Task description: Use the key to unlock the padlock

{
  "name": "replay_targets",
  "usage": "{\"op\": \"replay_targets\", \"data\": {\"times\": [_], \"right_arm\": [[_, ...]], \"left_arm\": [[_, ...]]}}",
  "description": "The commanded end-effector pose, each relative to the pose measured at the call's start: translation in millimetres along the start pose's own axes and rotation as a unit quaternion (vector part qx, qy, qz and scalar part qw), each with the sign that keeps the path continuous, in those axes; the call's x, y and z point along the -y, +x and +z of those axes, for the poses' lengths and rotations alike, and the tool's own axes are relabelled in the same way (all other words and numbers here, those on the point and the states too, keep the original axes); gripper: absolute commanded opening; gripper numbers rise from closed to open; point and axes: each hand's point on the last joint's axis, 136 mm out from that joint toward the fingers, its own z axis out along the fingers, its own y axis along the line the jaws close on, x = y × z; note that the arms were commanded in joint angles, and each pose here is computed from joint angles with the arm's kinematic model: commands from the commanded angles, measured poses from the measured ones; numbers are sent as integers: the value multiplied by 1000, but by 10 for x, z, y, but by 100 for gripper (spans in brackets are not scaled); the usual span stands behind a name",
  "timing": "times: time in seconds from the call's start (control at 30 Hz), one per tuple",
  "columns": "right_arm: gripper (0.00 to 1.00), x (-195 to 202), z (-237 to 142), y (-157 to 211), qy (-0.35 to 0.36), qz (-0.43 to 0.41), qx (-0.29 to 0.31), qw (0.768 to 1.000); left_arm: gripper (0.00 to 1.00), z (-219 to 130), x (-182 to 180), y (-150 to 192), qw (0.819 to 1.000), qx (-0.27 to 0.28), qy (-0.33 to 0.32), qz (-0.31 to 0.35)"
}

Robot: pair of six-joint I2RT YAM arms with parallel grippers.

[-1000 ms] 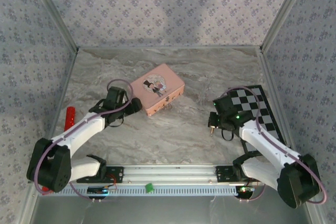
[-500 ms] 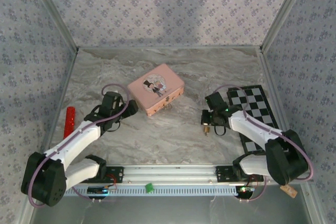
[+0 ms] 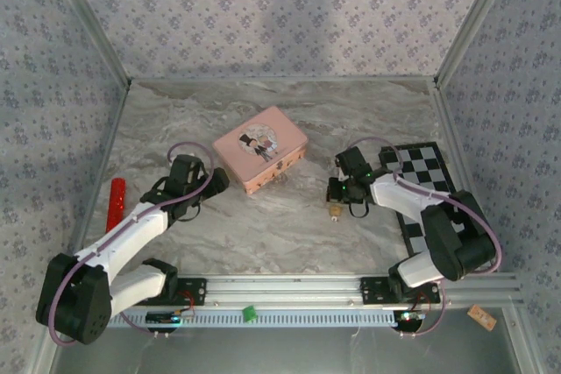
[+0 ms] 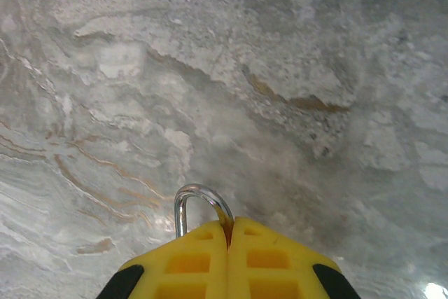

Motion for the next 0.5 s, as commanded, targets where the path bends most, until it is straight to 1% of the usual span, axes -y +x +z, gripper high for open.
{"op": "replay_targets", "data": {"times": [0.0,0.27,0.47], "right_arm": [[0,-87,31,-119,-17,-6,7,1000],[0,-78,189,-109,-14,-5,-12,1000],[1,-98,179,-126,-18,-9,-9,1000]], "left_arm": [[86,-38,-7,-66,1000,16,2,-7],[87,-59,3,-81,1000,20,4,-7],[87,-65,6,-95,1000,21,3,-3]]}}
